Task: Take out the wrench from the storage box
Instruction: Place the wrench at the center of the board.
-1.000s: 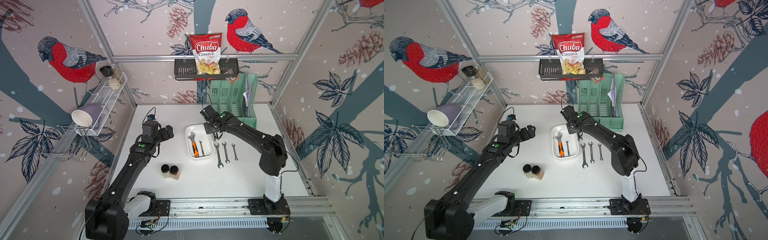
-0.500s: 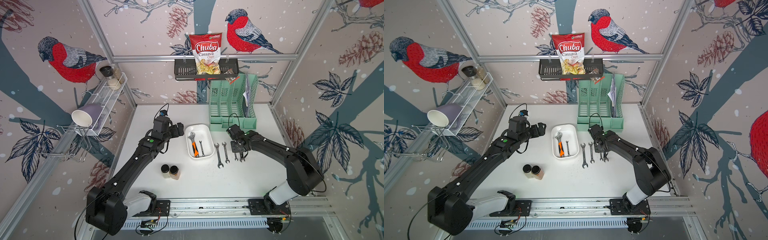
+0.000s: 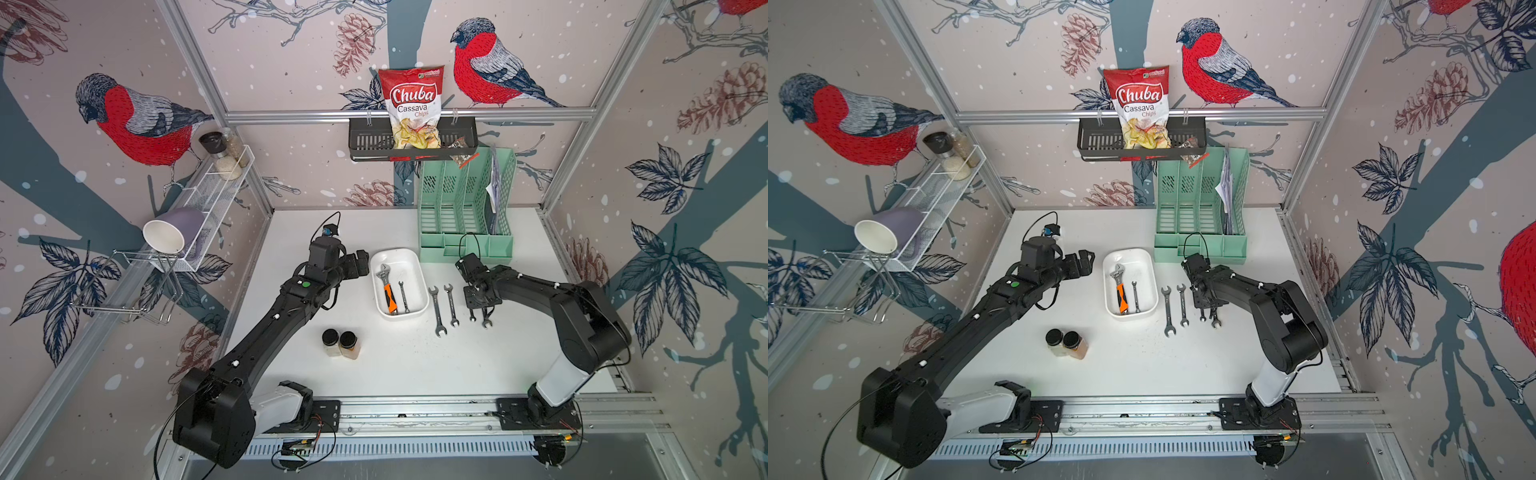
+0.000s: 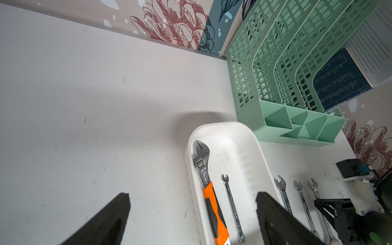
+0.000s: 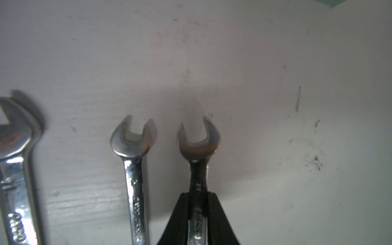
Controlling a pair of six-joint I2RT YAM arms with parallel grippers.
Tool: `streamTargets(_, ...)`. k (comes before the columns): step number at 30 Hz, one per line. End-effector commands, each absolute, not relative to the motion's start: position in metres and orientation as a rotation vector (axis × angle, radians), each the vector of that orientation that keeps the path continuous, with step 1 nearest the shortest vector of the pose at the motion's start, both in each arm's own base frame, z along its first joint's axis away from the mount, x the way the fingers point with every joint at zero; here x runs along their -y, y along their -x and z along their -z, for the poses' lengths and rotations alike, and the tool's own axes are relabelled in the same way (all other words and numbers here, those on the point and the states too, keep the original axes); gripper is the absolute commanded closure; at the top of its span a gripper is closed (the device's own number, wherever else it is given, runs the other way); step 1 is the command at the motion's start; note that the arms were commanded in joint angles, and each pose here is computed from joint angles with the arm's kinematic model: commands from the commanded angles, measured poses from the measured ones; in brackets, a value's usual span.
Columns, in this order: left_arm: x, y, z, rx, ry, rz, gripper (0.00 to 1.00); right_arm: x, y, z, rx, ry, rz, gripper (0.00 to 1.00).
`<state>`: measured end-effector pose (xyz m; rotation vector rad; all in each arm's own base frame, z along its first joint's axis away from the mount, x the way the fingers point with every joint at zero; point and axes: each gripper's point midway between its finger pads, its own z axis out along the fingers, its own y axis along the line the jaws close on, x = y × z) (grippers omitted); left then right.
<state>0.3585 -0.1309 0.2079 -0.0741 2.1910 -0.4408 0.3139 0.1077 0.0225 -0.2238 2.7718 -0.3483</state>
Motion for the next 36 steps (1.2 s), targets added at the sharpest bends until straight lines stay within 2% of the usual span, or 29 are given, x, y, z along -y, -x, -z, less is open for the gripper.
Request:
streamTargets(1,0.134,-0.362,-0.217,-2.145,0.052,0.463,0.04,-0.108,-0.322,-0.021,-2.752,0.264,0.369,0.79)
streamTargets(23,0.133,-0.361,-0.219,-2.14,0.057,0.452,0.04,-0.094,-0.325,-0.014,-2.764,0.25,0.434,0.76)
streamTargets(31,0.133,-0.361,-0.221,-2.137,0.055,0.454,0.04,-0.113,-0.323,-0.037,-2.733,0.227,0.296,0.7)
streamTargets(36,0.129,-0.361,-0.222,-2.132,0.076,0.443,0.04,-0.14,-0.323,-0.071,-2.688,0.223,0.094,0.69)
